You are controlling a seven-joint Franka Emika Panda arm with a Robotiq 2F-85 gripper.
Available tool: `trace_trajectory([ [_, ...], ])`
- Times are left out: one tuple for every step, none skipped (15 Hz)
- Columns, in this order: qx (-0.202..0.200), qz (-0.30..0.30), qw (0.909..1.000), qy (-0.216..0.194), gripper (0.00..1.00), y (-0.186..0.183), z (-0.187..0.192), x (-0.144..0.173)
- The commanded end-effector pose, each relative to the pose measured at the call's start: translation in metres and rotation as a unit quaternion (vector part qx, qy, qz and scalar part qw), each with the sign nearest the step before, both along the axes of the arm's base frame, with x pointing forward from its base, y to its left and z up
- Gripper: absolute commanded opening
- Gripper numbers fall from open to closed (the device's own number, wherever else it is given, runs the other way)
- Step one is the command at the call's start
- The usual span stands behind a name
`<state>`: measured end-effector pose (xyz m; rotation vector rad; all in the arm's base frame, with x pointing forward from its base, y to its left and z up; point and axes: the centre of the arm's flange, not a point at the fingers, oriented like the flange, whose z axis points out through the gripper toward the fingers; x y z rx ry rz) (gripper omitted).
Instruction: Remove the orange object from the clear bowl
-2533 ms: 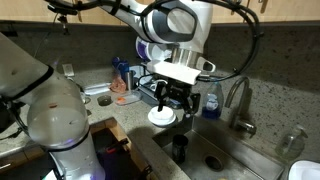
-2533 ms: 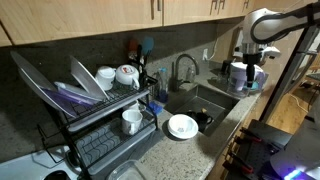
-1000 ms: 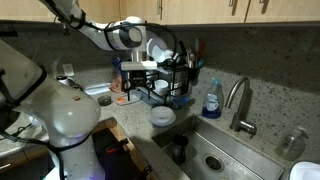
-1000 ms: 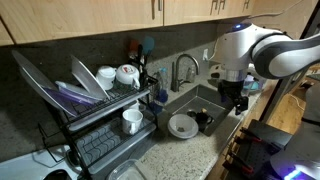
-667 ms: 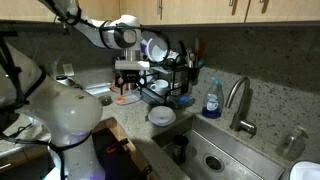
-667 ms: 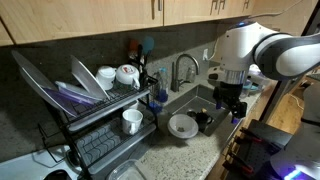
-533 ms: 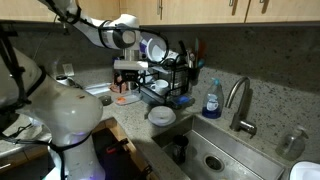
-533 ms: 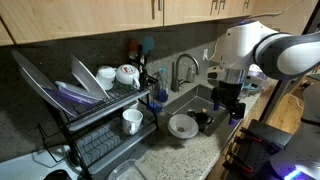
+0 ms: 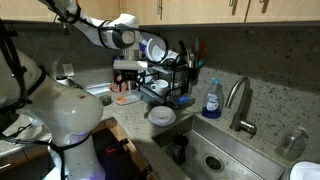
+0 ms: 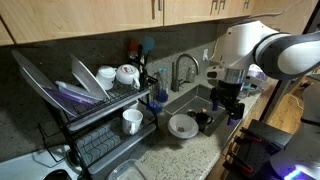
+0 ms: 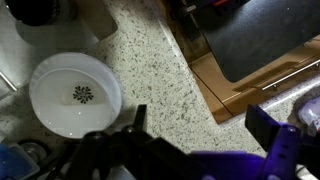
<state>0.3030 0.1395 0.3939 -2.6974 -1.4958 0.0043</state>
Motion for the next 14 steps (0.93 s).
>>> trace_trajectory([
  [0.0,0.0,1.0,0.0,1.0,0.0,0.0,0.0],
  [0.0,0.0,1.0,0.0,1.0,0.0,0.0,0.0],
  [0.004,-0.011,0.9998,-0.014,1.0,0.005,-0.001,0.001],
  [0.007,-0.005,0.9996,-0.025,1.0,0.011,-0.002,0.001],
  [0.015,0.013,0.9992,-0.033,1.0,0.023,-0.002,0.001],
  [0.017,0.02,0.9986,-0.045,1.0,0.032,-0.001,0.002],
  [0.023,0.033,0.9978,-0.052,1.0,0.043,-0.001,0.001],
  [0.028,0.048,0.9969,-0.056,1.0,0.056,-0.002,0.001],
  [0.031,0.062,0.9961,-0.054,1.0,0.071,-0.005,-0.001],
  [0.032,0.072,0.9952,-0.057,1.0,0.082,-0.009,-0.002],
  [0.038,0.088,0.9937,-0.058,1.0,0.095,-0.013,-0.004],
  [0.045,0.099,0.9923,-0.059,1.0,0.107,-0.018,-0.006],
  [0.054,0.107,0.991,-0.059,1.0,0.12,-0.021,-0.007],
  [0.06,0.113,0.9899,-0.061,1.0,0.131,-0.025,-0.006],
])
